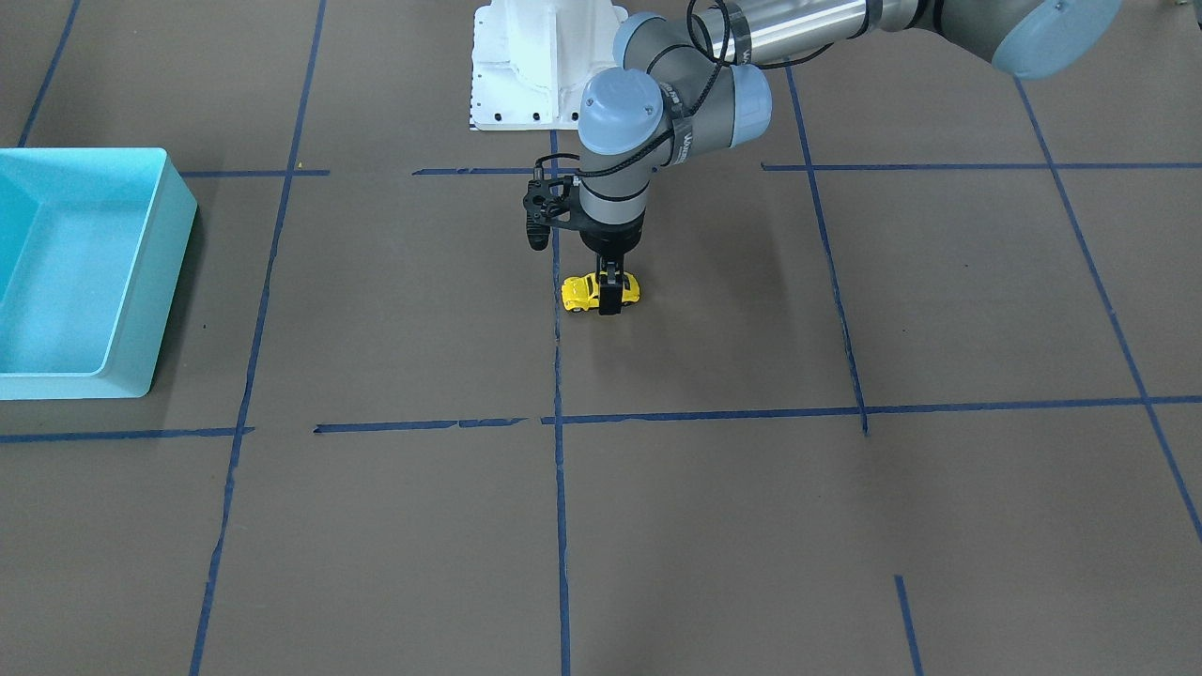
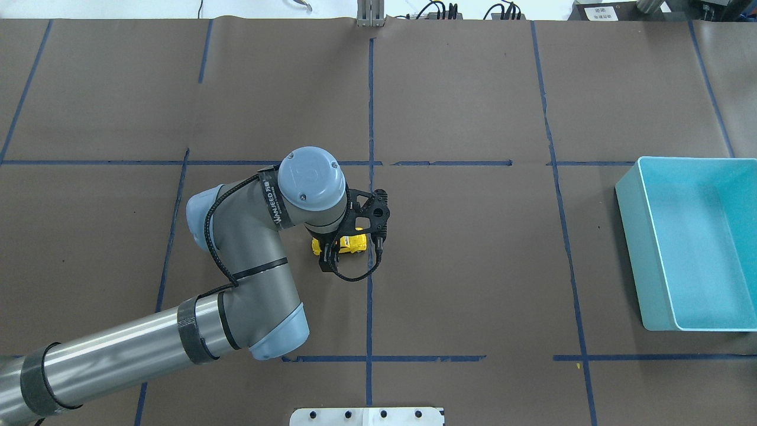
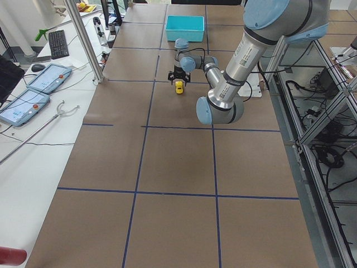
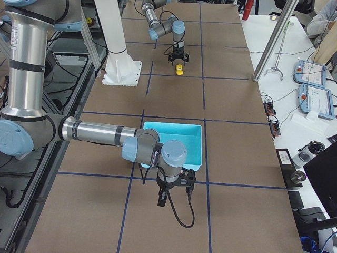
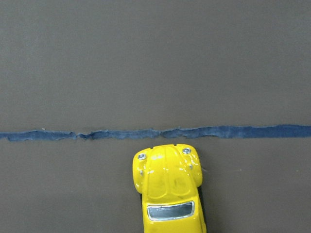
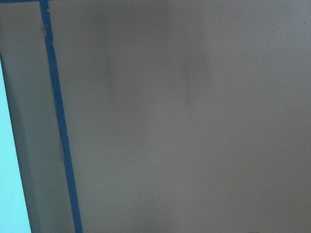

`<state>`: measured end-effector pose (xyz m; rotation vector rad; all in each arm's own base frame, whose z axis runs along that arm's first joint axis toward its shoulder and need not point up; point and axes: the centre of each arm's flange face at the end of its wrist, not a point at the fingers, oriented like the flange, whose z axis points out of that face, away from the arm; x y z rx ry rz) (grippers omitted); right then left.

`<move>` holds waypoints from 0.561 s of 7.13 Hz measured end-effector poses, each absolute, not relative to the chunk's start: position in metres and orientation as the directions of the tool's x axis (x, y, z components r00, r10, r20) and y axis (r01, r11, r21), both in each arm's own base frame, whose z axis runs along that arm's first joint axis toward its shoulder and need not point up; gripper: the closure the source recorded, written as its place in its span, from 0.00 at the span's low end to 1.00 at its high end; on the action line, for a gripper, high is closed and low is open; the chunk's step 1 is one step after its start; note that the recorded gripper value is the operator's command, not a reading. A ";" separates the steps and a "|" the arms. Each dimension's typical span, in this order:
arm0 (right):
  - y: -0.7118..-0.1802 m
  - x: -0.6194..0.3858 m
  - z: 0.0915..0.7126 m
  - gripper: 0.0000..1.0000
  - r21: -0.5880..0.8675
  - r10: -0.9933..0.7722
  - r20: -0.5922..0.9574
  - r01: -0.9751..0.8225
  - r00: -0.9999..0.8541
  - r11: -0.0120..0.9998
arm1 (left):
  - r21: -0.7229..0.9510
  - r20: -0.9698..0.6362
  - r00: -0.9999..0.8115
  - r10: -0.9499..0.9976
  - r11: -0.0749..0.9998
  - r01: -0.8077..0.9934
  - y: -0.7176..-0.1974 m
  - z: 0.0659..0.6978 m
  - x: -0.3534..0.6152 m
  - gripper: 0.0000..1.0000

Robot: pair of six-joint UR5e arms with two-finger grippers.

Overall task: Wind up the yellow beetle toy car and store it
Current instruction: 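Lower the left gripper onto the car's roof and press down, then hold the car pressed against the table with the left gripper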

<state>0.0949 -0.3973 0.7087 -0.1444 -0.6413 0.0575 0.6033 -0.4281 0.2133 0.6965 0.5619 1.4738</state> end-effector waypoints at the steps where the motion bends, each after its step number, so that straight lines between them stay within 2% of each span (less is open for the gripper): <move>1: -0.398 0.095 0.708 0.00 -0.152 0.098 0.593 -0.009 0.799 0.988 | 0.718 0.075 0.036 0.997 -0.029 -0.696 -0.431 0.212 0.609 0.02; 3: -0.397 0.095 0.709 0.00 -0.154 0.099 0.592 -0.009 0.800 0.988 | 0.718 0.070 0.041 0.997 -0.022 -0.696 -0.435 0.211 0.618 0.04; 4: -0.397 0.095 0.709 0.00 -0.155 0.100 0.593 -0.009 0.799 0.988 | 0.719 0.067 0.043 0.997 -0.018 -0.695 -0.435 0.210 0.620 0.09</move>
